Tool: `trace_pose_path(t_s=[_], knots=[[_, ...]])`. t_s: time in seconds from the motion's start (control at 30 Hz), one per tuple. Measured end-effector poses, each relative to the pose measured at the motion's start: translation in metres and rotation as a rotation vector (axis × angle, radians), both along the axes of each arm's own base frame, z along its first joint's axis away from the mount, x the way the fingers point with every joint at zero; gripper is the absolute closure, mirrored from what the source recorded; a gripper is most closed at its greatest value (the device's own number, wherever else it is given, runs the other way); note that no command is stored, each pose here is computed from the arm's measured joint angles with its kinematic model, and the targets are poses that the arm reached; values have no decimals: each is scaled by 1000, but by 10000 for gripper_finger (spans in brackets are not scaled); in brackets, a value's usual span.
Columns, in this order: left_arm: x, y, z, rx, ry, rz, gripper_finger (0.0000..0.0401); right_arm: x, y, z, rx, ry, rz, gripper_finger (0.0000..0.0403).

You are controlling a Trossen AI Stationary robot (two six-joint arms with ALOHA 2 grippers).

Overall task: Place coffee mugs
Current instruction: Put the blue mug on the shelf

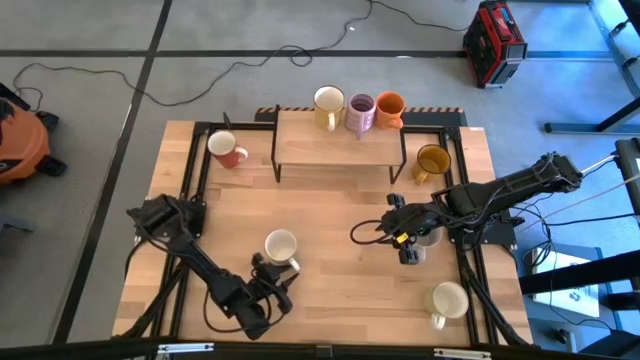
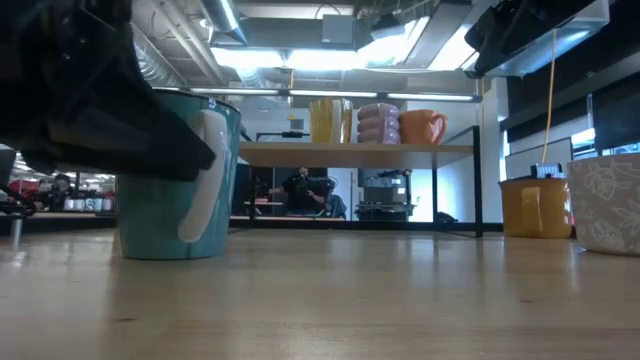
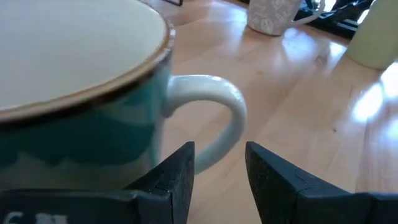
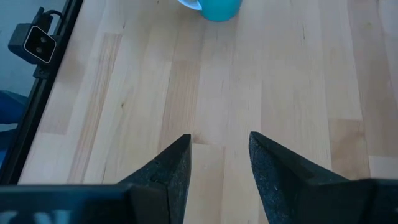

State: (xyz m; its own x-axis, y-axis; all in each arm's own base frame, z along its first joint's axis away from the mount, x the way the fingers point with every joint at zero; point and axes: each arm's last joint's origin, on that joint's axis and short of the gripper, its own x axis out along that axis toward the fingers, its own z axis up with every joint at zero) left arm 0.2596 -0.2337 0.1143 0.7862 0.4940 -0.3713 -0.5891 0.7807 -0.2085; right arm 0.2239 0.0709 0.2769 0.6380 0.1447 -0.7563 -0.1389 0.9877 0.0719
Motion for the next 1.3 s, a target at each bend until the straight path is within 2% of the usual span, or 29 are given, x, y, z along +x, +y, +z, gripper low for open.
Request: trace_pose_path(t_s=[0.2, 0.43, 0.73, 0.9, 1.07, 1.23, 1.3], knots=[[10, 7, 2, 56, 9, 8, 264, 0, 0, 0, 3, 1, -4, 251], [22, 21, 2, 65, 3, 57, 264, 0, 0, 0, 4, 1, -6, 251], [39, 34, 6, 74, 15, 60, 264, 0, 0, 0, 4, 1, -6, 251], [48, 43, -1, 71, 18, 92, 266, 0, 0, 0, -10, -4, -18, 251], [55, 53, -4, 65, 18, 124, 301, 0, 0, 0, -10, -4, -18, 251], [62, 64, -2, 144, 49, 140, 370, 0, -1, 0, -10, -4, -18, 251], [64, 65, 2, 149, 53, 125, 374, 0, 0, 0, -10, -4, -18, 251]])
